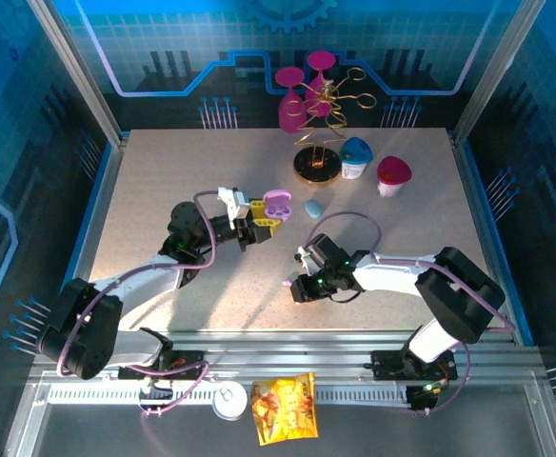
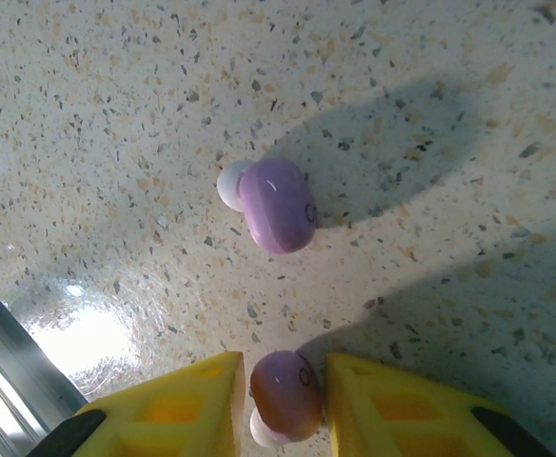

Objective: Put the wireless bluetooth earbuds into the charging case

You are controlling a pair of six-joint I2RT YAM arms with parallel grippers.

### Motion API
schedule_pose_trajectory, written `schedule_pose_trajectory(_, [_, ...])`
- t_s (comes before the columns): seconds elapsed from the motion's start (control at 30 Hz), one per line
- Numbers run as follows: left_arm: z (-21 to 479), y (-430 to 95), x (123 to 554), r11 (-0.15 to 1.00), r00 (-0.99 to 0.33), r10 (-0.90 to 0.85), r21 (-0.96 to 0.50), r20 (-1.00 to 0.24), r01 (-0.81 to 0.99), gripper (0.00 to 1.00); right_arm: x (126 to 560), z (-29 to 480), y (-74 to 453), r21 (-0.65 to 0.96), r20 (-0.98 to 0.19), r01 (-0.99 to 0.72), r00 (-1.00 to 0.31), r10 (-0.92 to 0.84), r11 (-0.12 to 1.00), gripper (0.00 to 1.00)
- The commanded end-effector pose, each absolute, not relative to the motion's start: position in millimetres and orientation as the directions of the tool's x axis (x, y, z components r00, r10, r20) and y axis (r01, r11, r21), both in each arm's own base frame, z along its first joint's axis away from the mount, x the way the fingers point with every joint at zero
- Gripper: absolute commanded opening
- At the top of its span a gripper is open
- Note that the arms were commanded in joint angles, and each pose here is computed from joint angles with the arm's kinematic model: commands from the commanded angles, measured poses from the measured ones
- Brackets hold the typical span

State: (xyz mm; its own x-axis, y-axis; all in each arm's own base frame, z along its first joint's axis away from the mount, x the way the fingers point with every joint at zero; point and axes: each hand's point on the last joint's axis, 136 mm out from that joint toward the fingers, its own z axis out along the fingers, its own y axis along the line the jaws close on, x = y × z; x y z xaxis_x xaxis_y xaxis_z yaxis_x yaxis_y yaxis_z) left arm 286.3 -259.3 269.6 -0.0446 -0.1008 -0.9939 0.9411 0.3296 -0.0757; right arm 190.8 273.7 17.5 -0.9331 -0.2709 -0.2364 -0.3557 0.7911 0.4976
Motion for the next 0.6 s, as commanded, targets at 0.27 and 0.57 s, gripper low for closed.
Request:
schedule_pose_trajectory(0.27, [279.1, -254.8, 284.6, 0.346, 0.012, -0.111, -0.027, -0.994, 0.938, 0.29, 189.6, 22.2, 272.5, 0.458, -0.254, -0.379, -0.923, -0.29, 0.804, 0.15])
schedule_pose_trajectory(0.57, [279.2, -254.0, 284.9, 0.355, 0.019, -0.109, -0.021, -0.994, 0.935, 0.29, 221.2, 39.1, 224.3, 0.237, -0.354, -0.285, -0.915, -0.191, 0.929, 0.15])
